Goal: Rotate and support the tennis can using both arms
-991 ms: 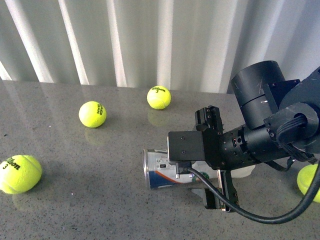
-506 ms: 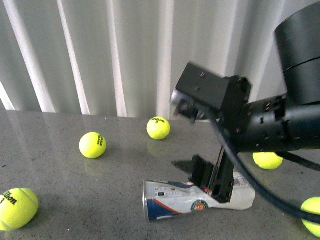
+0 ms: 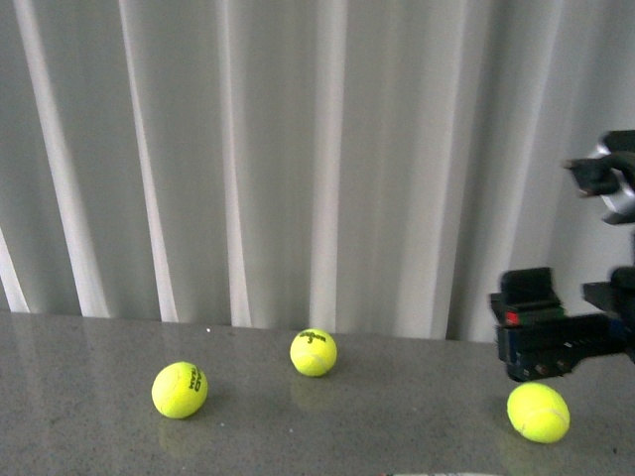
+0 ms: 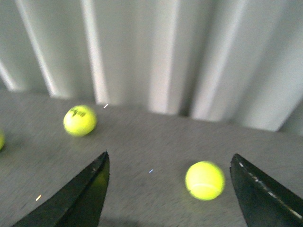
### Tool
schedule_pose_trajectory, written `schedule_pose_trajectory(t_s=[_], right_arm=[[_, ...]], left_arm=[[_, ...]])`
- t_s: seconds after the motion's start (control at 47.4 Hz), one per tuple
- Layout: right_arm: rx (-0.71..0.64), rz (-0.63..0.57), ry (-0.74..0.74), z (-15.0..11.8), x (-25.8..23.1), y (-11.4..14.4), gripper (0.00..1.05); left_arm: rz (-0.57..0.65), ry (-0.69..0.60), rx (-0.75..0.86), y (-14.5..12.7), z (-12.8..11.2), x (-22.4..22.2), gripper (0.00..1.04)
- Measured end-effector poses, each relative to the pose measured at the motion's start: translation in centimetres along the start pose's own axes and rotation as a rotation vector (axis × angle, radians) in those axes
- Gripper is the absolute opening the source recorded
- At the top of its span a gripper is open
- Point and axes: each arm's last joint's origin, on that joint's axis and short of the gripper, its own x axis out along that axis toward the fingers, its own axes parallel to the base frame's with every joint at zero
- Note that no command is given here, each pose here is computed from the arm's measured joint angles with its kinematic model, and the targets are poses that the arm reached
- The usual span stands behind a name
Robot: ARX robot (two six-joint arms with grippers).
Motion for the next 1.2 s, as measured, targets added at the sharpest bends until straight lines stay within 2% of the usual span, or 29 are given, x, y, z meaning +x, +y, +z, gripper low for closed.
schedule_pose_trajectory(t_s=[0.042, 0.063, 0.127, 0.211, 0.401, 0.822, 1.202], right_arm=[[0.021, -0.045, -0.088, -0.3, -1.3, -0.9, 0.66], [0.024, -0.049, -0.101, -0.3, -1.5, -1.0, 0.64], [0.036, -0.071, -0.150, -0.4, -3.2, -2.1, 0.50], [0.037, -0.078, -0.150, -1.3, -5.0, -3.0, 0.31], [0.033, -0.061, -0.143, -2.5, -7.4, -3.7, 0.03], [0.039, -0.069, -0.134, -5.0, -11.3, -5.6, 0.03], [0.039, -0.072, -0.147, -5.1, -13.7, -5.5, 0.03]], left_arm=[[0.001, 0.000, 0.000, 0.0, 0.0, 0.0, 0.98], [0.001, 0.000, 0.000, 0.0, 0.0, 0.0, 0.98], [-0.001, 0.000, 0.000, 0.0, 0.0, 0.0, 0.98], [-0.003, 0.000, 0.000, 0.0, 0.0, 0.0, 0.98], [-0.002, 0.000, 0.000, 0.0, 0.0, 0.0, 0.98], [-0.002, 0.000, 0.000, 0.0, 0.0, 0.0, 0.98], [-0.002, 0.000, 0.000, 0.0, 0.0, 0.0, 0.98]])
